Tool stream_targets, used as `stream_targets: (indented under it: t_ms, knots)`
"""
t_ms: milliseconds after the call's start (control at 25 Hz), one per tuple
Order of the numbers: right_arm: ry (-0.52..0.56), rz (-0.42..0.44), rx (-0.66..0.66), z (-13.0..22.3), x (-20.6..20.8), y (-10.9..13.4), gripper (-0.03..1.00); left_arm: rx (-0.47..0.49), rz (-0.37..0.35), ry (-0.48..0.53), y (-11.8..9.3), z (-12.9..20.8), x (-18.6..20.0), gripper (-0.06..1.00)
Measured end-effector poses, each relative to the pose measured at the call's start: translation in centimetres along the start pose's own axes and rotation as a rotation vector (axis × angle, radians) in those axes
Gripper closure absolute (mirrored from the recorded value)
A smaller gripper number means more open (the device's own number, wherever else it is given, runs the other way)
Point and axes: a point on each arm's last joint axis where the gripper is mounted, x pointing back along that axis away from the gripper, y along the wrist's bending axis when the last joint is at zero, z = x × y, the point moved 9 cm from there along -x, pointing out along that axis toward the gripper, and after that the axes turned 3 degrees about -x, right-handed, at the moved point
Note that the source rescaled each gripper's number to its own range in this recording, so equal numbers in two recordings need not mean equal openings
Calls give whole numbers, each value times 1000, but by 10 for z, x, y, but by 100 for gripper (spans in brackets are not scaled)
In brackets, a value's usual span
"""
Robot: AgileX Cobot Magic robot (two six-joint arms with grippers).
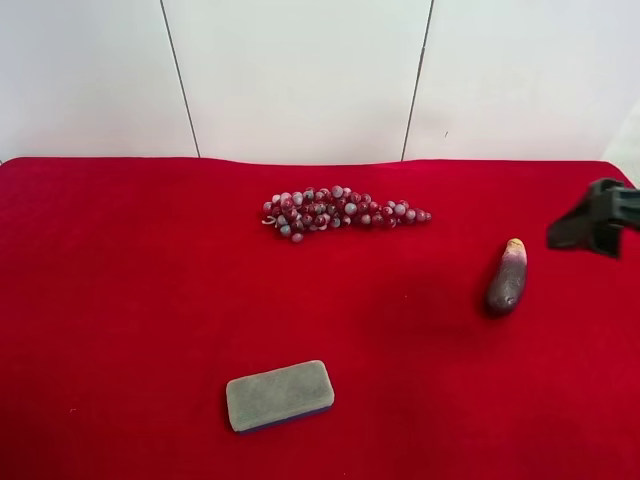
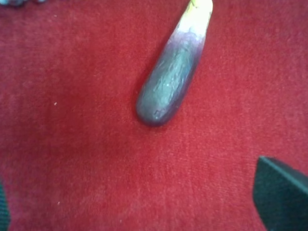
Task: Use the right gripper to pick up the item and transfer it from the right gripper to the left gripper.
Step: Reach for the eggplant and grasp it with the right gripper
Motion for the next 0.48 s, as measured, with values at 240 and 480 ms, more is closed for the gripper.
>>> stream_targets:
  t_ms: [240, 480]
  knots:
    - [34, 26, -53, -7, -35, -5, -3, 0, 0, 0, 0, 0, 0, -6]
    - [98, 82, -104, -1, -60, -15, -3, 0, 0, 0, 0, 0, 0, -6]
